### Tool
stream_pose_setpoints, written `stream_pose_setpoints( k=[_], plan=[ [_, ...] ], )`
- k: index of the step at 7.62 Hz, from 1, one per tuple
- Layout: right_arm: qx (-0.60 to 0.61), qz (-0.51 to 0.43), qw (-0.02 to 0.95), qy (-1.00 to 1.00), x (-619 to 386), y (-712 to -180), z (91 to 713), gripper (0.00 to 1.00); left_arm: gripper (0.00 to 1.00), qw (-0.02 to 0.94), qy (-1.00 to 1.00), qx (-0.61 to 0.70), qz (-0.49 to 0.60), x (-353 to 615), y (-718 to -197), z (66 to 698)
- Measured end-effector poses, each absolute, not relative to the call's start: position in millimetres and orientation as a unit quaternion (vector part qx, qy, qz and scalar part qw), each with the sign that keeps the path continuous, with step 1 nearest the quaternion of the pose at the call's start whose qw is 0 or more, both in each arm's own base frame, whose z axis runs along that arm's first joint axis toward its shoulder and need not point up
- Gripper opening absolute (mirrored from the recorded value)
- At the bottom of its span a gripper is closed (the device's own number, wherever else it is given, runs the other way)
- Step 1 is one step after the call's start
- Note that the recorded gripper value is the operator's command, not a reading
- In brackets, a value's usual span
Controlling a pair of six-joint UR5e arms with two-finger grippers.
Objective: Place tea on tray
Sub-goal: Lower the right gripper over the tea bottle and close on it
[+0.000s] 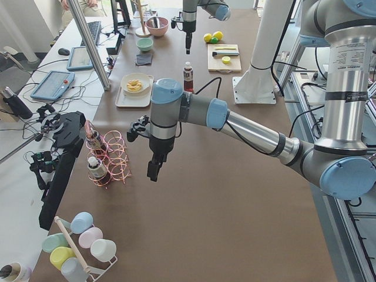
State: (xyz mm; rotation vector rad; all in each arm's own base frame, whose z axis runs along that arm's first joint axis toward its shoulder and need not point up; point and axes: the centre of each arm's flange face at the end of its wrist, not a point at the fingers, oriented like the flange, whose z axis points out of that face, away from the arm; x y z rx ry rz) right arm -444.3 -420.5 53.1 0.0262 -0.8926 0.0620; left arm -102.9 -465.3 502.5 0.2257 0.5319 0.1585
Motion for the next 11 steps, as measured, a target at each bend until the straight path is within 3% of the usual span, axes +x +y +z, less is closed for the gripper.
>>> stream_pose_setpoints(
  k=[3,7,8,10,11],
  plan=[
    [0.033,0.035,0.913,-0.405,-502,-410,18,1.0,0.98,0.957,0.26,0.107,0.075,-131,-451,529],
    [0.039,0.024,0.923,-0.381,-505,-442,34,1.0,0.98,0.949,0.284,0.111,0.074,-129,-449,529],
    [0.033,0.022,0.927,-0.372,-513,-445,47,0.93,0.98,0.949,0.285,0.112,0.073,-129,-450,529],
    [0.033,0.019,0.926,-0.376,-519,-444,57,0.34,0.98,0.949,0.286,0.114,0.073,-129,-451,526],
    [0.033,0.021,0.925,-0.378,-519,-443,57,0.35,0.98,0.949,0.286,0.115,0.074,-129,-452,525]
  ],
)
